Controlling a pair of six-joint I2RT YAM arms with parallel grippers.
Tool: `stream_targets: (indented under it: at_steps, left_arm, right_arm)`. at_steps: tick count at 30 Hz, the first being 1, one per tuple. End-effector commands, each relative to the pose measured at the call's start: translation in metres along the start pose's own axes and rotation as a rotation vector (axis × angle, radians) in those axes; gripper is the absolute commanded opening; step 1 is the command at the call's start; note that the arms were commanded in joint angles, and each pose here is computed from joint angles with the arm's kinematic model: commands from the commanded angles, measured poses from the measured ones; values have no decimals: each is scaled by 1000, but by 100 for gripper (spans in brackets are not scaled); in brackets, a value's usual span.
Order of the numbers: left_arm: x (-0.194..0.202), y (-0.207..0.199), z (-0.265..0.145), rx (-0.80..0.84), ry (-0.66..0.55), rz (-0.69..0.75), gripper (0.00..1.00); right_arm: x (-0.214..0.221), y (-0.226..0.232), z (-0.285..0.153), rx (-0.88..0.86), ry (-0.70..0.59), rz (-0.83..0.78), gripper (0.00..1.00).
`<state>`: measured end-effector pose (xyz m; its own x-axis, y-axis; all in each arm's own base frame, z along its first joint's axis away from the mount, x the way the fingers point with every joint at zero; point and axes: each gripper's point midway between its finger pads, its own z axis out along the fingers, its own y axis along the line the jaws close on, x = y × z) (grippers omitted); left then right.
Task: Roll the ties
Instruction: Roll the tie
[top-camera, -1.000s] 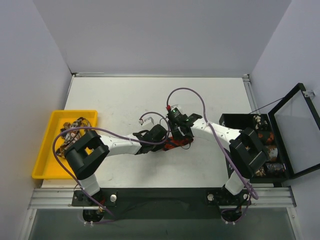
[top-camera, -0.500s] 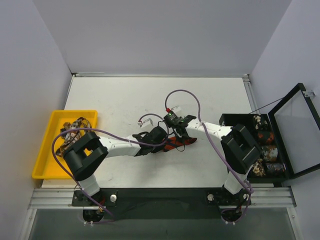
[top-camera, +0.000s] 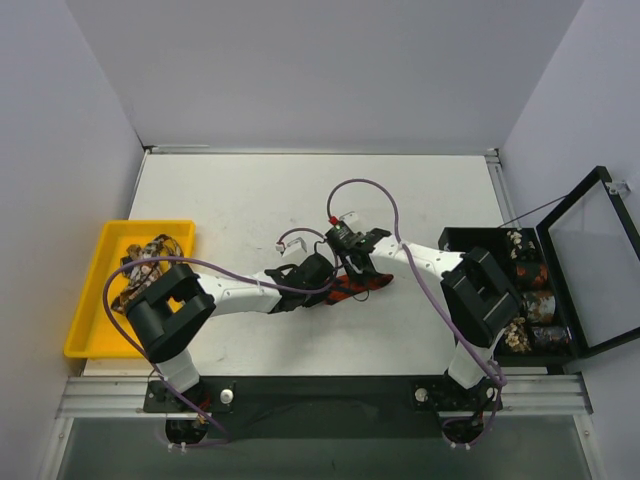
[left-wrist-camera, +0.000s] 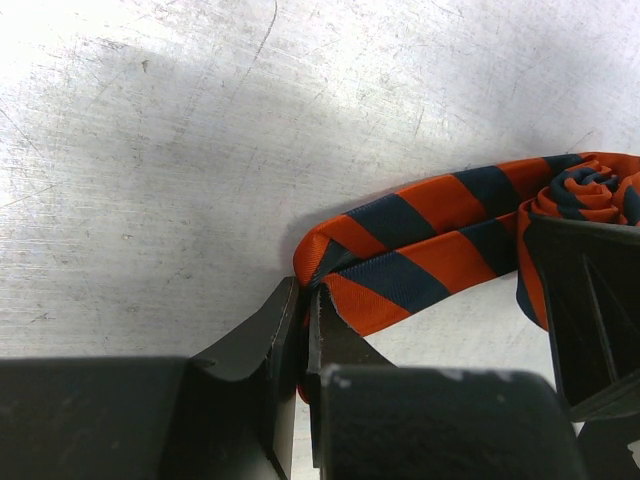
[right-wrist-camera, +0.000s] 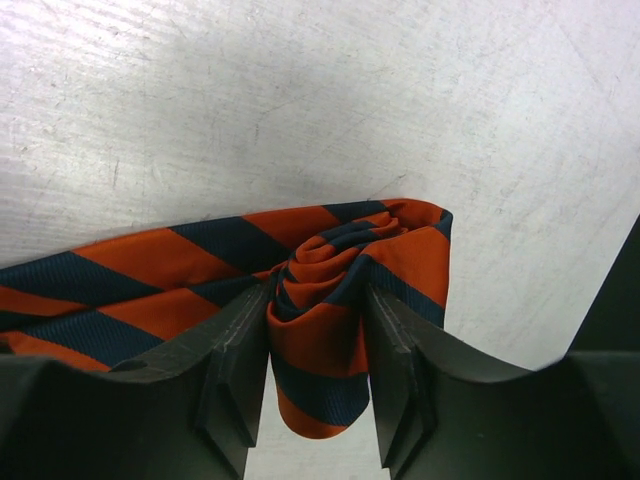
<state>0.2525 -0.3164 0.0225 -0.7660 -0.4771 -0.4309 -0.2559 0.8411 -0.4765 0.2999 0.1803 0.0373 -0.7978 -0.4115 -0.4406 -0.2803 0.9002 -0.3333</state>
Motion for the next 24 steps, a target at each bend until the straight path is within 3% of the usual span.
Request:
stream_targets:
  at_steps: [1, 7, 14, 21, 24]
  left_arm:
    - [3, 28, -2, -105, 4, 74, 0]
    - [1, 27, -3, -104, -4, 77, 1]
    - [-1, 22, -5, -87, -14, 82, 11]
    - [-5, 17, -10, -72, -32, 86, 31]
    - [-8, 14, -13, -62, -42, 87, 45]
  right_arm:
    - [-7, 0, -18, -34, 0, 1, 41]
    - [-10, 3, -26, -61, -12, 21, 47]
    - [-29, 5, -46, -111, -62, 51, 61]
    - [-42, 5, -69, -163, -108, 76, 66]
    - [-44, 5, -77, -184, -117, 90, 70]
